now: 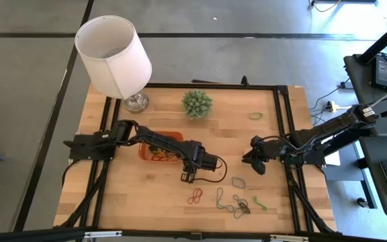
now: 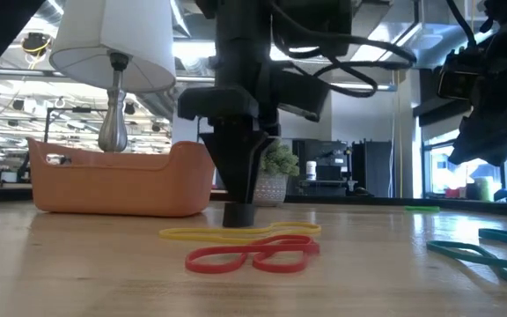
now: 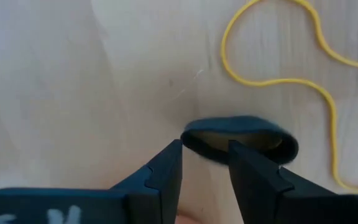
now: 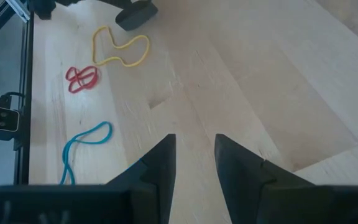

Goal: Pick and place rubber bands into bin
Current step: Put the black rubber band into the orange bin

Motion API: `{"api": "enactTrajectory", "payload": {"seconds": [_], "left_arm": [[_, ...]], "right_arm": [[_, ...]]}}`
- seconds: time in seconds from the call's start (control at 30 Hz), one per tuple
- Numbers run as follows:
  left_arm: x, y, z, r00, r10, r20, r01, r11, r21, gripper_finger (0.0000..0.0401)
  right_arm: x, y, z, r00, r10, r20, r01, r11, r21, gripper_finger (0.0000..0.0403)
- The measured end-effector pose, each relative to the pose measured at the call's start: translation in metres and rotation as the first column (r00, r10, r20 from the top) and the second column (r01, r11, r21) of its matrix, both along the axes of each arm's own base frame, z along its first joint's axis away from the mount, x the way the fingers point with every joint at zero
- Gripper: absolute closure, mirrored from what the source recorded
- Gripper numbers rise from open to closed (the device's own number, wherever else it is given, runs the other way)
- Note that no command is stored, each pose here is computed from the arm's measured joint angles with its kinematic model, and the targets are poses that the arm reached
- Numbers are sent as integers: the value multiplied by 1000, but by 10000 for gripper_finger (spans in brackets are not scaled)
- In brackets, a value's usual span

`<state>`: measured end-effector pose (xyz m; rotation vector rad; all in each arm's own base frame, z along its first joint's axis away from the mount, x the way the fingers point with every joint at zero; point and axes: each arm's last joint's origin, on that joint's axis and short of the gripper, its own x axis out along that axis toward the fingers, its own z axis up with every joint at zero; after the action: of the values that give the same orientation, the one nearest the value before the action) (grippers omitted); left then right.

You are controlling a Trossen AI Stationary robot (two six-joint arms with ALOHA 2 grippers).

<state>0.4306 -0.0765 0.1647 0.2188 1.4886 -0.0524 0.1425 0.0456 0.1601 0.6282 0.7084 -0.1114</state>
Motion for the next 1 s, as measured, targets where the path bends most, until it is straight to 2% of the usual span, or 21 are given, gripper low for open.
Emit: {"api": "enactTrajectory", "payload": {"seconds": [0.3,0.43,0.6,1.0], "left_arm": [[0,-1,-7,1000,-2,-5,2,1000,-17,286],[1,-1,-7,1000,-2,-5,2,1000,-25,322],[0,-1,-7,1000,-2,-7,2,999,-33,390],[5,-3,12,1000,6,7,-5,1000,-26,399]], "right_arm": [[0,0,0,1000,0,3,0,1000,1,288],[1,0,1,1000,-1,8,1,1000,4,288],[1,0,1,1000,-2,8,2,1000,5,288],[1,0,1,1000,-16,5,16,1000,23,288]]}}
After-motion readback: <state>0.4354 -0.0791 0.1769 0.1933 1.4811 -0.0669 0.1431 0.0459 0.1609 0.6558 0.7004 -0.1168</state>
